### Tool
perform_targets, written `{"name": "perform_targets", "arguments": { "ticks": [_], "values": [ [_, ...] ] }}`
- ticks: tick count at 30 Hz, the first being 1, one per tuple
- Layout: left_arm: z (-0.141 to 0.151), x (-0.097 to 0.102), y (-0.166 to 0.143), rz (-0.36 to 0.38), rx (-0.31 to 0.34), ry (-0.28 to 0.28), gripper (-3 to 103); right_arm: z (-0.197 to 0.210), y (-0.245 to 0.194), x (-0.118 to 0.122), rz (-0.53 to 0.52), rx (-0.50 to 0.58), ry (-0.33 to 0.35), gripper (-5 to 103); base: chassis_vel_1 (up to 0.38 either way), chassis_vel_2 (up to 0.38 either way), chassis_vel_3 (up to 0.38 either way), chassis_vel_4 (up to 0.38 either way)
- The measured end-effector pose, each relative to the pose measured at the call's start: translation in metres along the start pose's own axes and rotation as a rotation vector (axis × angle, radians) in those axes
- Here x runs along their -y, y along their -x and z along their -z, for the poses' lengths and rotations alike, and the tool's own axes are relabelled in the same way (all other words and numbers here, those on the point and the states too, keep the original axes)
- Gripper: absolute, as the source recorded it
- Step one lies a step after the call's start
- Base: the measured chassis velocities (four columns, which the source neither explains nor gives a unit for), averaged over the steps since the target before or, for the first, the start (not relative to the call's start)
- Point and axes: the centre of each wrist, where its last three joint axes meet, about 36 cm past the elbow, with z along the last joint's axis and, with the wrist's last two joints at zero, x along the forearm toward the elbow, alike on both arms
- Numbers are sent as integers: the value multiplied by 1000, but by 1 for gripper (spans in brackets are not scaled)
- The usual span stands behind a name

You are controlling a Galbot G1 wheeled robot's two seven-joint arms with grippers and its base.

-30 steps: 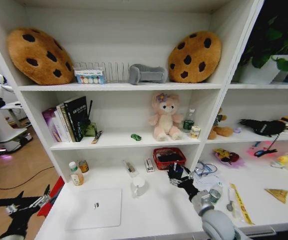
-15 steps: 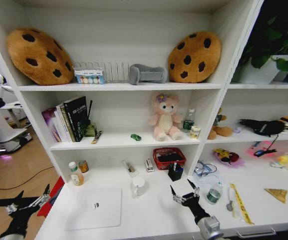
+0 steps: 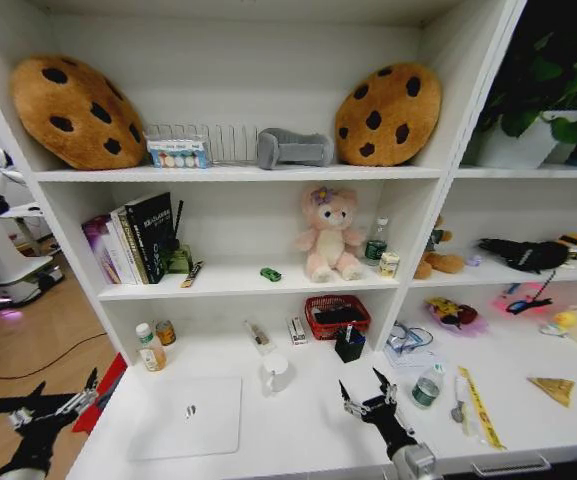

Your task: Organize the objects on the table.

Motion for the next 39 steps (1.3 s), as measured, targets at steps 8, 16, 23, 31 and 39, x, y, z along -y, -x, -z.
{"name": "perform_targets", "arguments": {
  "ticks": [8,16,23,31,39],
  "values": [
    [-1,-2,0,6,-3,0,100,-1,2,-1,-3,-4,6,100,-33,-35,26,26],
    [-2,-2,-1,8,-4,-2,100,-3,1,-4,5,-6,-1,100,0,0,0,0],
    [-2,-2,-2,11,-3,-2,100,-9,-1,-8,-10,-11,4,100,-83,-80,79,82],
    [-2,-2,-2,11,-3,-2,100,-13,-2,-11,-27,-16,17,100,-123,-108,110,118],
    [-1,-2,-3,8,-2,1,100,-4,-4,-24,-56,-109,120,100,14,16,-17,-21]
  ]
}}
